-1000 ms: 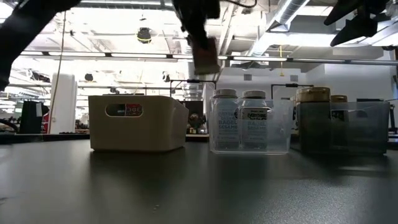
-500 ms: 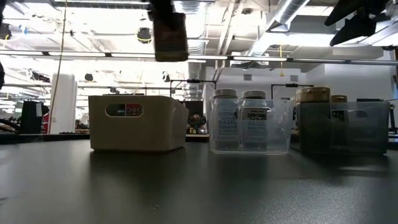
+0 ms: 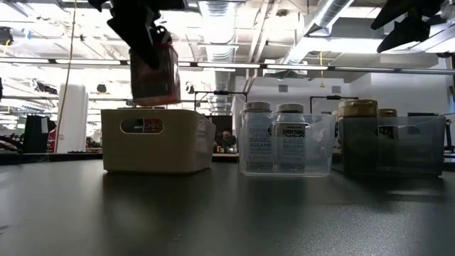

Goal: Sort spices by type
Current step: Put the red seasoning can into the white bin

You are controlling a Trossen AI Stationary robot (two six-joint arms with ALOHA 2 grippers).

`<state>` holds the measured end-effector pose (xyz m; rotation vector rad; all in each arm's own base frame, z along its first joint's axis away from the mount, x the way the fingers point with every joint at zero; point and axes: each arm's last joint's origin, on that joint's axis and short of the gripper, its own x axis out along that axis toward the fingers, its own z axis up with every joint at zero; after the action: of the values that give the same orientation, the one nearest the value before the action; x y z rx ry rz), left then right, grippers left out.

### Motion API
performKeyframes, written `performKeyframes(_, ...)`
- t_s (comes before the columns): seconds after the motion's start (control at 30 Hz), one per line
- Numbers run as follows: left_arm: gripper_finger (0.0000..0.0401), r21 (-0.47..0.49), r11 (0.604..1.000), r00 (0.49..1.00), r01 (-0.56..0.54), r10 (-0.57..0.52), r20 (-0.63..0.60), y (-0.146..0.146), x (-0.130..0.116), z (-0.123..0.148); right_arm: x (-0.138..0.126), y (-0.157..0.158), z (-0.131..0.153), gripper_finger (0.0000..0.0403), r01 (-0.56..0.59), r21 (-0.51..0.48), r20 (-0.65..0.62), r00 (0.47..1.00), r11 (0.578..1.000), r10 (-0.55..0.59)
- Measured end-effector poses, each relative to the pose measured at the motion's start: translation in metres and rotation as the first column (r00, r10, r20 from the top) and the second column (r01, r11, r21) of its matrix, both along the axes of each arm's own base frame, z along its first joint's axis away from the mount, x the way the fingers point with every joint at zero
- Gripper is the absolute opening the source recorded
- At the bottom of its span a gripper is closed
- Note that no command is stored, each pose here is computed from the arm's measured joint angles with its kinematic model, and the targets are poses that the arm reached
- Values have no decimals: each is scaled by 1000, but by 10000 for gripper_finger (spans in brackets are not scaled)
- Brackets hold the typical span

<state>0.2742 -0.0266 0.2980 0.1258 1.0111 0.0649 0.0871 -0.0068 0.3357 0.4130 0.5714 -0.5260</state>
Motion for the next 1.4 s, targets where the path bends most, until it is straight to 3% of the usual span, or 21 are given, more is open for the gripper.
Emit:
performKeyframes(0.53,203,-8,996,969,93,-92,-229,-9,37,-62,0,0,0,393,2,3,1,1000,1000,-2)
performKeyframes(0.83,203,-34,993,974,113,-117,-192,-11,48,-70,0,0,0,393,2,3,1,1000,1000,-2)
performKeyframes(1.17,230,-61,998,976,20,-32,-214,-11,43,-83,0,0,0,393,1,2,0,1000,1000,-1)
performKeyframes(1.4,207,-73,996,980,46,-59,-189,-11,43,-90,0,0,0,393,1,2,1,1000,1000,-1)
